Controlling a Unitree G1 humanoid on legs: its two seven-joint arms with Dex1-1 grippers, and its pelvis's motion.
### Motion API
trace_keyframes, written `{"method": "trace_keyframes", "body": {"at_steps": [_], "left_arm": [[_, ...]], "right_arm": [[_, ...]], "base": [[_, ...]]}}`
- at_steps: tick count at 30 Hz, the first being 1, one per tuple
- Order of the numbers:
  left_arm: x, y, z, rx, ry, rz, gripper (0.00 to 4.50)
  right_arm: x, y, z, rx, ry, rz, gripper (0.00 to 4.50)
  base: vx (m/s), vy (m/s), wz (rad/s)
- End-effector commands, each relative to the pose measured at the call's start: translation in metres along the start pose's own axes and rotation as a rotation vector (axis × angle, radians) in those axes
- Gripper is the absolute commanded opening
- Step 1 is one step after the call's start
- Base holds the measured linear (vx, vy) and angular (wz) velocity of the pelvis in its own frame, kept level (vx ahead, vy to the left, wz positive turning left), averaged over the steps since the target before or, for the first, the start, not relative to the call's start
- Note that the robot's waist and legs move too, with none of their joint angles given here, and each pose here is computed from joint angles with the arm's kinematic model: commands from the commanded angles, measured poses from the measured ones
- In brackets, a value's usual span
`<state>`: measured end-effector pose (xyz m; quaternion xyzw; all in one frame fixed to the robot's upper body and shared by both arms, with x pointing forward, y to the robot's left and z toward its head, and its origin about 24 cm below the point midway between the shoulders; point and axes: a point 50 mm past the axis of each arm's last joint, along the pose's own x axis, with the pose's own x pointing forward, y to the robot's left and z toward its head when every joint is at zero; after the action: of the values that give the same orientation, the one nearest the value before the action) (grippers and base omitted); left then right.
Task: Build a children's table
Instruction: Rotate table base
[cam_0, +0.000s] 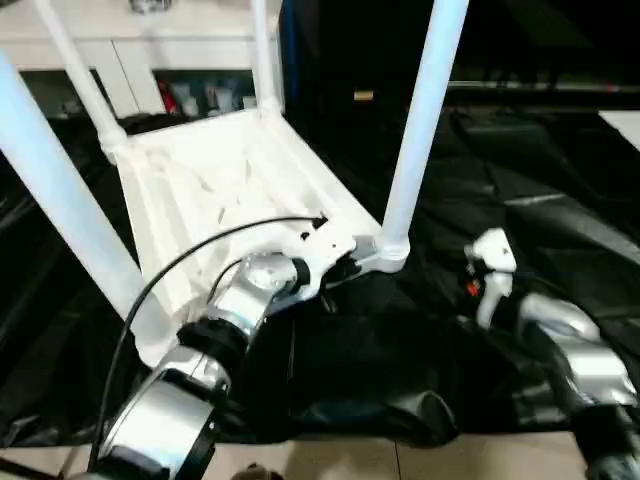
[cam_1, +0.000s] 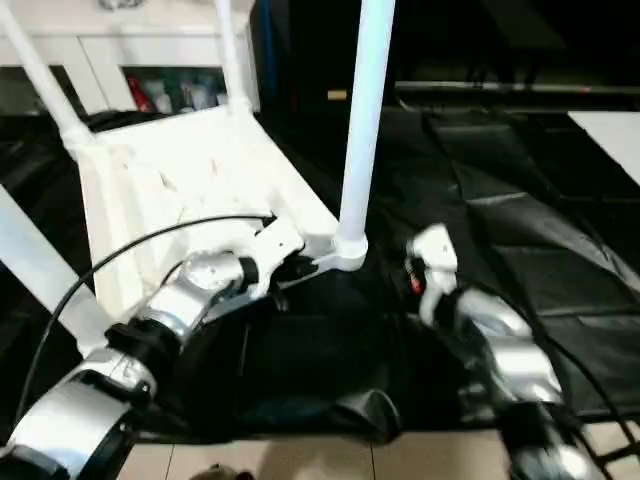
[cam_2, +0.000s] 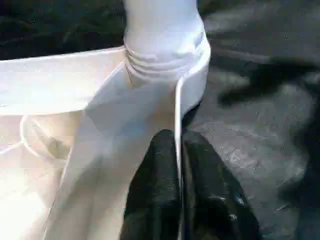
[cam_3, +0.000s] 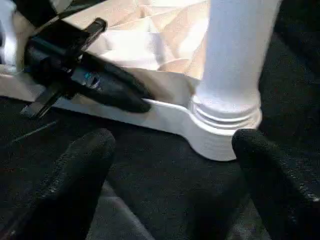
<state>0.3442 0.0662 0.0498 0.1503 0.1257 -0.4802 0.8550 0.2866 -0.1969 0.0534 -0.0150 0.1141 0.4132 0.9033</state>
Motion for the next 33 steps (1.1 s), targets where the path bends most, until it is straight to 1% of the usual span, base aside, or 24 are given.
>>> {"method": "trace_keyframes", "body": {"at_steps": [1, 4, 5, 6, 7, 8, 9, 10, 12, 13, 14, 15, 18, 19, 20, 22, 23, 25, 27, 28, 29, 30, 32, 33], "left_arm": [[-0.003, 0.001, 0.015, 0.009, -0.084, -0.012, 0.79], [-0.008, 0.002, 0.019, 0.002, -0.104, -0.018, 0.91], [-0.008, 0.002, 0.019, 0.002, -0.104, -0.018, 1.01], [-0.015, 0.003, 0.021, 0.006, -0.121, -0.021, 1.14], [-0.017, 0.003, 0.022, 0.005, -0.122, -0.026, 1.29], [-0.031, 0.001, 0.022, 0.003, -0.113, -0.070, 1.29], [-0.036, 0.000, 0.022, 0.003, -0.104, -0.092, 1.34], [-0.038, -0.002, 0.021, 0.004, -0.098, -0.105, 1.53], [-0.051, -0.007, 0.014, 0.021, -0.027, -0.163, 1.53], [-0.058, -0.012, 0.010, 0.028, 0.012, -0.198, 1.68], [-0.066, -0.016, 0.006, 0.026, 0.050, -0.235, 1.68], [-0.073, -0.021, 0.003, 0.023, 0.087, -0.269, 1.92], [-0.082, -0.032, -0.003, 0.018, 0.141, -0.321, 2.05], [-0.083, -0.035, -0.007, 0.039, 0.172, -0.299, 2.15], [-0.082, -0.036, -0.008, 0.046, 0.182, -0.284, 2.15], [-0.081, -0.036, -0.013, 0.089, 0.227, -0.226, 2.42], [-0.081, -0.036, -0.014, 0.099, 0.238, -0.199, 2.42], [-0.079, -0.035, -0.015, 0.115, 0.260, -0.114, 2.60], [-0.081, -0.037, -0.015, 0.117, 0.282, -0.060, 2.81], [-0.083, -0.039, -0.016, 0.120, 0.294, -0.037, 2.84], [-0.083, -0.039, -0.016, 0.120, 0.294, -0.037, 2.84], [-0.085, -0.039, -0.019, 0.127, 0.309, -0.007, 2.87], [-0.090, -0.041, -0.024, 0.138, 0.320, 0.053, 3.15], [-0.091, -0.042, -0.026, 0.139, 0.322, 0.065, 3.23]], "right_arm": [[0.007, 0.003, 0.012, -0.006, -0.037, 0.020, 4.19], [0.015, 0.007, 0.015, 0.012, -0.050, 0.030, 4.19], [0.015, 0.007, 0.015, 0.012, -0.050, 0.030, 4.19], [0.021, 0.010, 0.016, 0.009, -0.048, 0.056, 4.19], [0.022, 0.010, 0.017, 0.008, -0.049, 0.057, 4.19], [0.030, 0.012, 0.019, -0.002, -0.060, 0.060, 4.19], [0.033, 0.012, 0.020, -0.007, -0.065, 0.057, 4.19], [0.035, 0.012, 0.020, -0.008, -0.068, 0.055, 4.19], [0.041, 0.011, 0.022, -0.001, -0.079, 0.042, 4.19], [0.044, 0.010, 0.023, -0.004, -0.083, 0.035, 4.19], [0.047, 0.010, 0.023, -0.004, -0.082, 0.031, 4.19], [0.050, 0.010, 0.023, -0.007, -0.083, 0.036, 4.19], [0.056, 0.012, 0.025, -0.005, -0.087, 0.045, 4.19], [0.062, 0.014, 0.027, -0.007, -0.094, 0.051, 4.19], [0.064, 0.015, 0.027, -0.009, -0.095, 0.052, 4.19], [0.071, 0.020, 0.029, -0.002, -0.103, 0.073, 4.19], [0.073, 0.022, 0.029, 0.000, -0.105, 0.075, 4.19], [0.083, 0.030, 0.029, 0.021, -0.124, 0.093, 4.19], [0.093, 0.033, 0.028, 0.038, -0.135, 0.054, 4.19], [0.098, 0.035, 0.028, 0.049, -0.139, 0.022, 4.19], [0.098, 0.035, 0.028, 0.049, -0.139, 0.022, 4.19], [0.104, 0.035, 0.026, 0.069, -0.141, -0.024, 4.19], [0.113, 0.032, 0.026, 0.112, -0.162, -0.143, 4.19], [0.115, 0.031, 0.027, 0.132, -0.172, -0.174, 4.19]], "base": [[0.000, 0.000, 0.00], [0.000, 0.000, 0.00], [0.000, 0.000, 0.00], [0.000, 0.000, 0.00], [0.000, 0.000, 0.00], [0.000, 0.000, 0.00], [0.000, 0.000, 0.00], [0.000, 0.000, 0.00], [0.000, 0.000, 0.00], [0.000, 0.000, 0.00], [0.000, 0.000, 0.00], [0.000, 0.000, 0.00], [0.000, 0.000, 0.00], [0.000, 0.000, 0.00], [0.000, 0.000, 0.00], [0.000, 0.000, 0.00], [0.000, 0.000, 0.00], [0.000, 0.000, 0.00], [0.000, 0.000, 0.00], [0.000, 0.000, 0.00], [0.000, 0.000, 0.00], [0.000, 0.000, 0.00], [0.000, 0.000, 0.00], [0.000, 0.000, 0.00]]}}
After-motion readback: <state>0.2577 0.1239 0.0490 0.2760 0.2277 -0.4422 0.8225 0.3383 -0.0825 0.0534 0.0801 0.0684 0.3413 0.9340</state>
